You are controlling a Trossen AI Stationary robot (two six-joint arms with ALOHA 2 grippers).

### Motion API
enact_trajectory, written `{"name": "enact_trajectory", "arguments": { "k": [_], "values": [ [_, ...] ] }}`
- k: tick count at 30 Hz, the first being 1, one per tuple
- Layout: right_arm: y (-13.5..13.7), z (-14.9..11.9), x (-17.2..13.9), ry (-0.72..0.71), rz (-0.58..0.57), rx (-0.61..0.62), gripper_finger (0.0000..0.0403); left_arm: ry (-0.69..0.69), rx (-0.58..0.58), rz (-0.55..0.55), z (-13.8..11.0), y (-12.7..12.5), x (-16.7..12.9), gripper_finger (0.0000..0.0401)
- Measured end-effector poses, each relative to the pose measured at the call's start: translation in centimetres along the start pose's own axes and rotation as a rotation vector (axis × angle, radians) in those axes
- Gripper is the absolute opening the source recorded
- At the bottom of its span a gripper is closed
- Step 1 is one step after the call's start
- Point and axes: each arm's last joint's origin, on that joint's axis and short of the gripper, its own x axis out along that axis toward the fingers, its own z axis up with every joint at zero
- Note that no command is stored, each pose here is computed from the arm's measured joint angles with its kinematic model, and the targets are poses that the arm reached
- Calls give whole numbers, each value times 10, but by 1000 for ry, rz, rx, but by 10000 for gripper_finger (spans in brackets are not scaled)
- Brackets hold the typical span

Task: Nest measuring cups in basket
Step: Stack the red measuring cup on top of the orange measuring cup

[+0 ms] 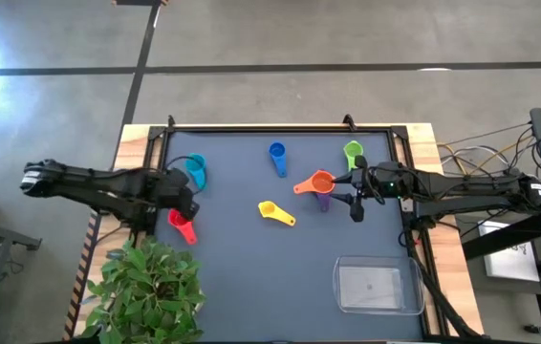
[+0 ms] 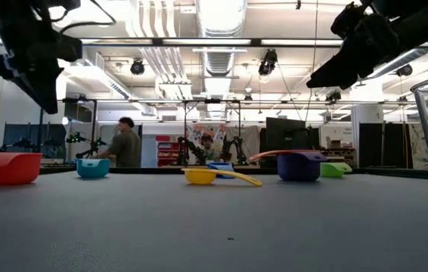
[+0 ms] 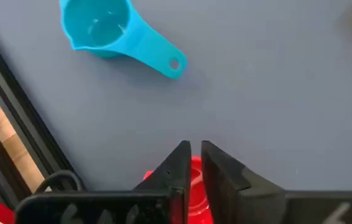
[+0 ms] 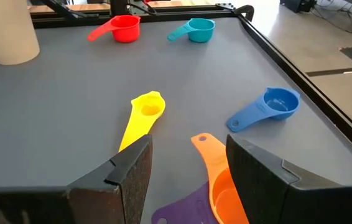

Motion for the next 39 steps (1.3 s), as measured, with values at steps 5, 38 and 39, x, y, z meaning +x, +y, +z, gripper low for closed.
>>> {"name": "enact_trajectory", "arguments": {
  "k": [5, 38, 39],
  "values": [
    [0, 0, 0, 0, 3, 5, 194, 95, 36, 34, -2, -9, 13, 108],
    [0, 0, 0, 0, 3, 8, 194, 288, -294, 35, -21, -33, 70, 87],
    [0, 0, 0, 0, 3, 8, 194, 283, -278, 30, -19, -35, 70, 70]
  ]
}}
